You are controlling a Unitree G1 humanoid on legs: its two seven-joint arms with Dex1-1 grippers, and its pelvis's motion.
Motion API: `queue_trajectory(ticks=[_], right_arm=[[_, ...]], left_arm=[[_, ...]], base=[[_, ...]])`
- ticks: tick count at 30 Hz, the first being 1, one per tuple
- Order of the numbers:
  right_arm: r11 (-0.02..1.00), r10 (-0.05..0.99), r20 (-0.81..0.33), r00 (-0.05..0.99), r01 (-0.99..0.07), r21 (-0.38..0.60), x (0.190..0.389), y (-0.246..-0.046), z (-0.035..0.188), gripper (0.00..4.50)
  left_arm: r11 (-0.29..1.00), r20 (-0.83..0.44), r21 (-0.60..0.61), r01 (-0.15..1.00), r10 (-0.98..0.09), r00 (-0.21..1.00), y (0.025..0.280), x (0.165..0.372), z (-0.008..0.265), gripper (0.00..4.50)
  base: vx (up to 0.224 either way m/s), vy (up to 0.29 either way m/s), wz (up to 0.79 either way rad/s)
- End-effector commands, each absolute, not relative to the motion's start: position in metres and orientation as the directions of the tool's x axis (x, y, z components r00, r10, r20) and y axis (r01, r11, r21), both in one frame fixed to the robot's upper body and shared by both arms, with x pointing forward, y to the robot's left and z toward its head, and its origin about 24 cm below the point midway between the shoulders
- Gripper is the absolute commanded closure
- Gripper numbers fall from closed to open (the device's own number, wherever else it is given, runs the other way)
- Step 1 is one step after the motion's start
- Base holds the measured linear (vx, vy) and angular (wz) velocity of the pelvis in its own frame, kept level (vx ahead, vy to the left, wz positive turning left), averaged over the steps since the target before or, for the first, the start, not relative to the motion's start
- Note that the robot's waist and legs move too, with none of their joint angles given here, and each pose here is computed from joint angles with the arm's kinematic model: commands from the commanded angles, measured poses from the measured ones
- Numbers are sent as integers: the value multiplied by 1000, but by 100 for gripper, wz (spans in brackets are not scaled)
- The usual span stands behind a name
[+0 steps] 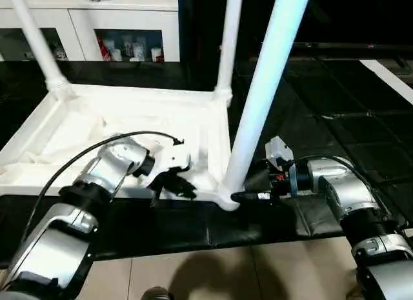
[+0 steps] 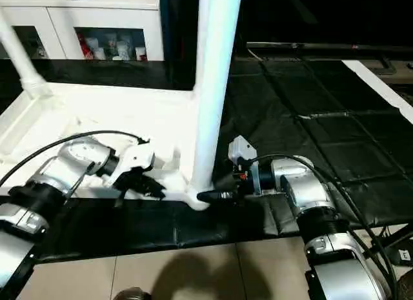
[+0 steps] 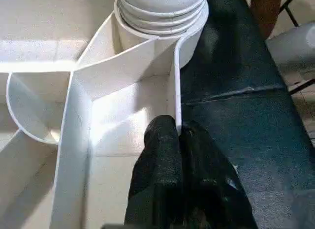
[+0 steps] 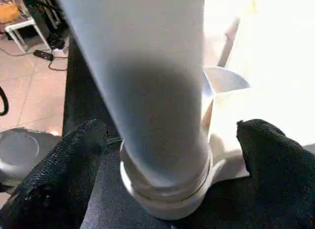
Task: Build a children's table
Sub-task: Rotate leg to tighten
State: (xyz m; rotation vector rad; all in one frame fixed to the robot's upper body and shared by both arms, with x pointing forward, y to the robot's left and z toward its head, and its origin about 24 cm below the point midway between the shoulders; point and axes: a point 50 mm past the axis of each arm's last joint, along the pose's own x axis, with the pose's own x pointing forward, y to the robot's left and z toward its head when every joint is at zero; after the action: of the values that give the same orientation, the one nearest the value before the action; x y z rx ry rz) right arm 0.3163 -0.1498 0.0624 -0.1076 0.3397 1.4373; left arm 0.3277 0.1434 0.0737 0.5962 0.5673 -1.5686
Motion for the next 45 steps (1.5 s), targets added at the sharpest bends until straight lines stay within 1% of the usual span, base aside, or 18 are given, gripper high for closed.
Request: queue_trajectory(ticks=[1, 2, 4, 5, 6, 8, 10, 15, 18, 25, 33, 34, 38, 39, 40, 42, 44, 45], right_arm=[[110, 960, -271, 74, -986, 122, 320, -148, 70, 28], [105, 963, -263, 68, -986, 130, 320, -148, 71, 28], [101, 965, -254, 63, -985, 139, 320, -147, 70, 60], [98, 967, -248, 60, -985, 145, 320, -147, 70, 60], [98, 967, -248, 60, -985, 145, 320, -147, 70, 76], [89, 969, -241, 50, -984, 155, 319, -144, 69, 83], [86, 970, -239, 46, -984, 158, 319, -144, 68, 107], [69, 971, -238, 25, -981, 179, 315, -141, 63, 136], [67, 970, -242, 20, -980, 190, 314, -141, 61, 169], [63, 969, -245, 12, -977, 202, 312, -141, 58, 220], [77, 973, -227, 27, -973, 217, 307, -137, 53, 241], [94, 974, -223, 46, -973, 211, 307, -136, 52, 241], [263, 952, -215, 217, -941, 212, 314, -126, 48, 244], [283, 947, -218, 237, -936, 211, 314, -125, 47, 244], [418, 899, -237, 367, -882, 219, 321, -115, 42, 244], [517, 851, -245, 465, -824, 233, 326, -102, 40, 246], [562, 824, -248, 510, -792, 237, 329, -94, 40, 246], [632, 773, -259, 579, -736, 242, 335, -81, 41, 246]], left_arm=[[-162, -675, -12, 987, -727, -128, 134, 324, 76, 450], [-162, -675, -12, 987, -727, -127, 134, 323, 75, 450], [-153, -675, -8, 988, -729, -118, 133, 323, 74, 450], [-147, -675, -6, 989, -729, -112, 133, 324, 73, 450], [-147, -675, -6, 989, -729, -112, 133, 324, 73, 450], [-125, -671, 3, 992, -736, -91, 132, 324, 72, 450], [-118, -670, 6, 993, -738, -84, 132, 325, 72, 450], [-92, -660, 16, 996, -749, -59, 130, 326, 71, 450], [-81, -660, 18, 997, -750, -49, 130, 327, 71, 450], [-54, -651, 17, 998, -759, -30, 129, 328, 71, 450], [23, -638, 9, 1000, -769, 23, 126, 332, 69, 450], [47, -631, 12, 999, -775, 44, 125, 334, 70, 450], [222, -566, 37, 974, -799, 203, 112, 348, 77, 450], [243, -557, 37, 969, -800, 222, 110, 350, 78, 450], [346, -517, 26, 938, -798, 309, 101, 358, 84, 450], [430, -487, 20, 903, -784, 385, 92, 364, 89, 450], [465, -472, 13, 885, -778, 415, 87, 367, 92, 450], [519, -447, 9, 855, -763, 467, 80, 370, 95, 450]], base=[[0, 0, 0], [0, 0, 0], [0, 0, 0], [0, 0, 0], [0, 0, 0], [0, 0, 0], [0, 0, 0], [0, 0, 0], [0, 0, 0], [0, 0, 0], [0, 0, 0], [0, 0, 0], [0, 0, 0], [0, 0, 0], [0, 0, 0], [0, 0, 0], [0, 0, 0], [0, 0, 0]])
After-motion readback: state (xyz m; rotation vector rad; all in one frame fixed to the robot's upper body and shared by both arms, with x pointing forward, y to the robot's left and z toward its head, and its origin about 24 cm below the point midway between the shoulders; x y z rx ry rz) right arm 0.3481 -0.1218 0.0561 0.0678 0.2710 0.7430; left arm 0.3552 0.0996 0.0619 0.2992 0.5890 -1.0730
